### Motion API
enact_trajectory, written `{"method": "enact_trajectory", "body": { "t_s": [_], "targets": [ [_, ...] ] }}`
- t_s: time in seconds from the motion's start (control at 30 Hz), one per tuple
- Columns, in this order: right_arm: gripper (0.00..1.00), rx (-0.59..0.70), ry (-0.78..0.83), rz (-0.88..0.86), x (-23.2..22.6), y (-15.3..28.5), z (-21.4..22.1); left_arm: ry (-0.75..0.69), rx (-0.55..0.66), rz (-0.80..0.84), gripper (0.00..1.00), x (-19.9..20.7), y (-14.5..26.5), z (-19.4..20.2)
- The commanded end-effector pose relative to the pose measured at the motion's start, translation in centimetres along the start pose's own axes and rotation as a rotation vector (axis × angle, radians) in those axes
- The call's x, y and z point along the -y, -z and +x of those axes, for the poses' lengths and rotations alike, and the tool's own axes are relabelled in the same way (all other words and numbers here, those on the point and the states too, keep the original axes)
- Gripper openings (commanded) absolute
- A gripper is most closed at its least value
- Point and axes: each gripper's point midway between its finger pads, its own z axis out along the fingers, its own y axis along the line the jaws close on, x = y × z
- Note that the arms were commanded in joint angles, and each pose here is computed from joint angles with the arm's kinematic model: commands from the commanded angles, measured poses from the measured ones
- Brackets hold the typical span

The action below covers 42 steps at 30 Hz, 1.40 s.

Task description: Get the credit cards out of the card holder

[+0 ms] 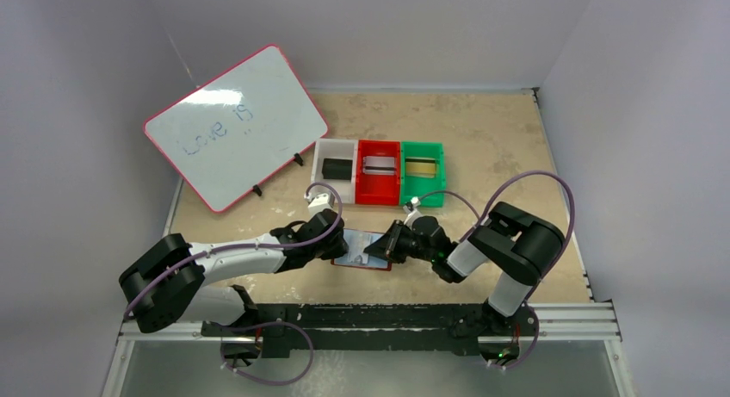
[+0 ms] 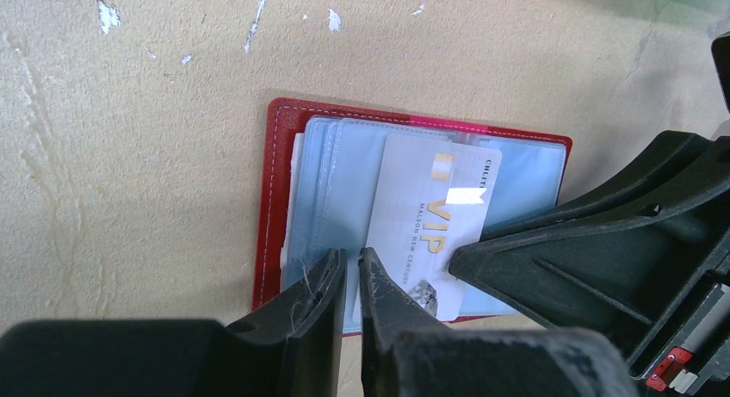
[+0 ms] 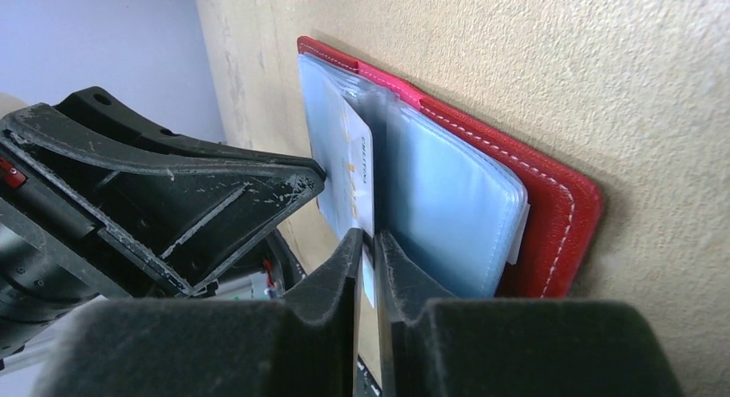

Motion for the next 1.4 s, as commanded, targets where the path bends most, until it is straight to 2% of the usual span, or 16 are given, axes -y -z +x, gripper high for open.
{"method": "enact_trajectory", "body": {
  "t_s": [0.0,0.23,0.4,0.6,0.77,0.83,0.97,1.07,1.13,1.37],
  "targets": [
    [0.08,-0.006,0.034,-0.045,-1.1,-0.2,-0.1,-0.048,-0.069,-0.067,0.11,-2.4,0.2,2.0],
    [0.03,0.008,0.011,0.02,0.2,0.7,-0.1,-0.045,-0.053,-0.069,0.11,-2.5,0.5,1.6],
    [0.04,0.013,0.005,0.03,0.4,1.2,0.0,-0.049,-0.055,-0.058,0.11,-2.2,0.5,1.6],
    [0.13,0.008,0.013,0.023,-0.1,0.1,-0.3,-0.069,-0.074,-0.043,0.11,-1.8,0.4,1.8],
    [0.25,0.031,0.01,-0.008,-0.8,-0.6,-1.1,-0.076,-0.088,-0.048,0.11,-2.0,0.4,2.1],
    [0.26,0.026,0.008,0.002,-0.6,-0.8,-1.0,-0.076,-0.088,-0.054,0.11,-2.2,0.4,2.1],
    [0.21,0.029,-0.008,0.004,-0.1,-0.6,-1.0,-0.072,-0.086,-0.055,0.11,-2.2,0.4,2.1],
    [0.12,0.023,-0.017,0.009,0.2,-0.7,-0.9,-0.071,-0.088,-0.053,0.11,-2.1,0.4,2.1],
    [0.01,0.028,-0.021,0.012,0.3,-0.6,-1.0,-0.072,-0.087,-0.054,0.1,-2.1,0.4,2.1],
    [0.0,0.058,-0.035,0.046,1.1,0.8,-1.3,-0.068,-0.069,-0.055,0.1,-1.9,0.6,1.6]
  ]
}}
